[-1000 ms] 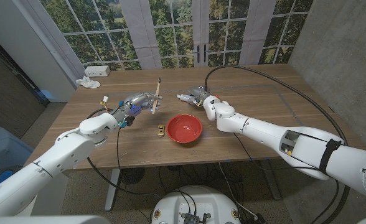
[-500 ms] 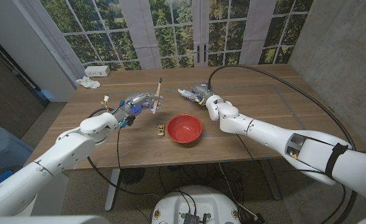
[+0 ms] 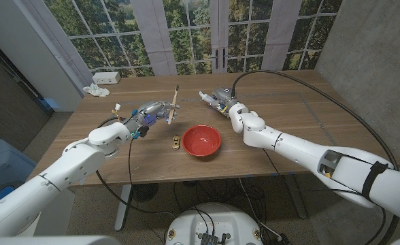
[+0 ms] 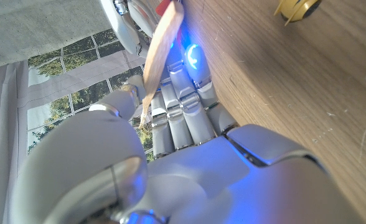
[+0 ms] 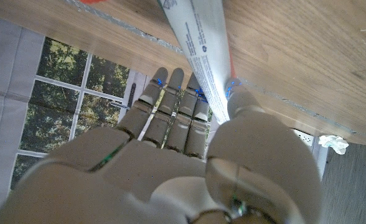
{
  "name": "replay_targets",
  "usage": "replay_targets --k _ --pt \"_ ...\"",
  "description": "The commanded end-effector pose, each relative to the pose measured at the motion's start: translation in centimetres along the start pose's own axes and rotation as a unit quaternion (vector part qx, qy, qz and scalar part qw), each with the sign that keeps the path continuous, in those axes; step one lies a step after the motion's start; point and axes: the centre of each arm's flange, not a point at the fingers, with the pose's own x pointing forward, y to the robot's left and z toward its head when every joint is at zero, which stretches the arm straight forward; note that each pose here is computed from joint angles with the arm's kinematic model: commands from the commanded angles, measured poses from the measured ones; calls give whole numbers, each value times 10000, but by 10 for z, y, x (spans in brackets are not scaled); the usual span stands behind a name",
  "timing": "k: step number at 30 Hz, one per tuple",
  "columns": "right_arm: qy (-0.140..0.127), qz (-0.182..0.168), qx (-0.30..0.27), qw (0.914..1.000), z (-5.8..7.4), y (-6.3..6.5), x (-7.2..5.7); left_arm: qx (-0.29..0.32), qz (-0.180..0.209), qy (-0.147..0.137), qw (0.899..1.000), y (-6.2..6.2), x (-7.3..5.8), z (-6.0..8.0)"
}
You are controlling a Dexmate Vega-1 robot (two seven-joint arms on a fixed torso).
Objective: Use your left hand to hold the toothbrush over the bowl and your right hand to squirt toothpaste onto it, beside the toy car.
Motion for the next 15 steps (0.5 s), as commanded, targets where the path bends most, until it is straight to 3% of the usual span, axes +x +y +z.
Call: replay_targets --k 1,15 --pt "-15 -242 -131 9996 1 -9 -3 -4 -27 -36 10000 0 1 1" --pt "-53 -487 -420 9979 4 -28 -8 -46 8 -7 10000 2 0 -2"
